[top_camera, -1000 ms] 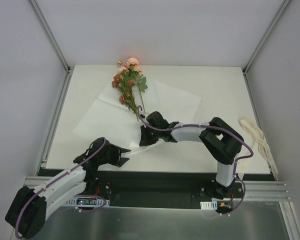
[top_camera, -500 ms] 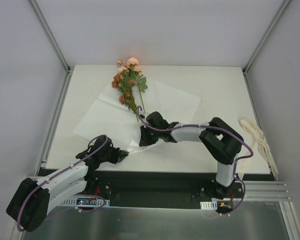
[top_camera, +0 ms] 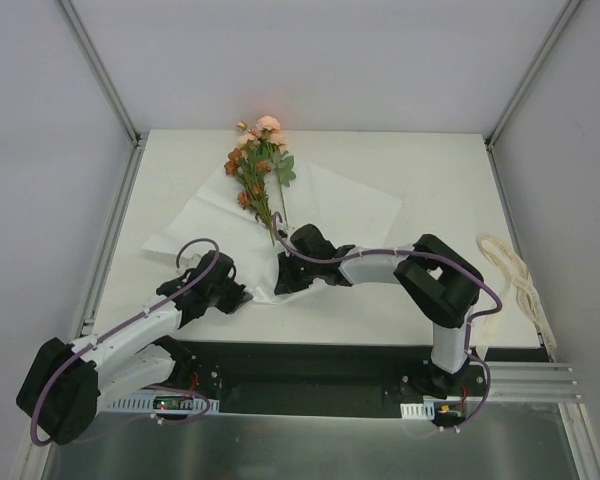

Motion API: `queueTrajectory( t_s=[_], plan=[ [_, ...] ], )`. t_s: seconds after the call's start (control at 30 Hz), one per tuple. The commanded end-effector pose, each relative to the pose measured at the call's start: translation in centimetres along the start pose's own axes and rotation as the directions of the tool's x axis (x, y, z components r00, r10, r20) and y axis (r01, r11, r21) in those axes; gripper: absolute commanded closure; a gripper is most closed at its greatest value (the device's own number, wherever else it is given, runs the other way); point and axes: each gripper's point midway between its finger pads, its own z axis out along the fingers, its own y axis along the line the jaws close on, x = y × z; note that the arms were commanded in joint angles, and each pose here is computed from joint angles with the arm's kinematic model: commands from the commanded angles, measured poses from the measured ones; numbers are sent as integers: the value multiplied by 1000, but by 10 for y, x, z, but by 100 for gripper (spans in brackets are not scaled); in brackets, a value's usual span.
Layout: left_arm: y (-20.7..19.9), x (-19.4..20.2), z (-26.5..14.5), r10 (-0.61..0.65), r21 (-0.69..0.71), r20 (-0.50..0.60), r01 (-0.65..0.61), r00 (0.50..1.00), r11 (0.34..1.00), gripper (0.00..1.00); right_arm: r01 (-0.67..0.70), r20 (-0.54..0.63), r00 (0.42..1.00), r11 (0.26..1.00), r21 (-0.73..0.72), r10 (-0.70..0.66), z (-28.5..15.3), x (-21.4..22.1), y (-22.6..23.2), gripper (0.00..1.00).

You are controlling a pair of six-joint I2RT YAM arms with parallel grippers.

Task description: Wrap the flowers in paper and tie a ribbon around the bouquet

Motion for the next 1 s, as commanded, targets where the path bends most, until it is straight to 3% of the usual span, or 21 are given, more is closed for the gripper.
queueTrajectory(
  t_s=[0.0, 0.2, 0.3, 0.47, 0.57, 0.77, 0.97],
  plan=[
    [-36, -4, -9, 262, 12, 68, -264, 963, 965, 100, -44, -57, 997, 998, 38, 46, 5, 18, -15, 99],
    [-69, 6, -6, 516, -19, 100, -517, 850, 856, 100, -111, -53, 992, 994, -18, 110, 0, 15, -12, 99],
    [-79, 14, -2, 655, -33, 84, -655, 751, 755, 100, -149, -50, 988, 988, -43, 146, -2, 14, -12, 99],
    [-86, 33, 8, 770, -23, 19, -770, 638, 638, 100, -190, -47, 981, 979, -72, 187, -5, 12, -12, 99],
    [-92, 39, 2, 797, -10, 49, -797, 603, 604, 100, -206, -48, 978, 976, -74, 203, -6, 11, -13, 99],
    [-73, 31, -17, 717, 18, 100, -722, 690, 692, 100, -210, -49, 977, 975, -75, 207, -5, 10, -14, 99],
    [-49, 28, -27, 556, 84, 58, -559, 829, 825, 94, -201, -55, 979, 978, -59, 198, -3, 12, -17, 99]
  ],
)
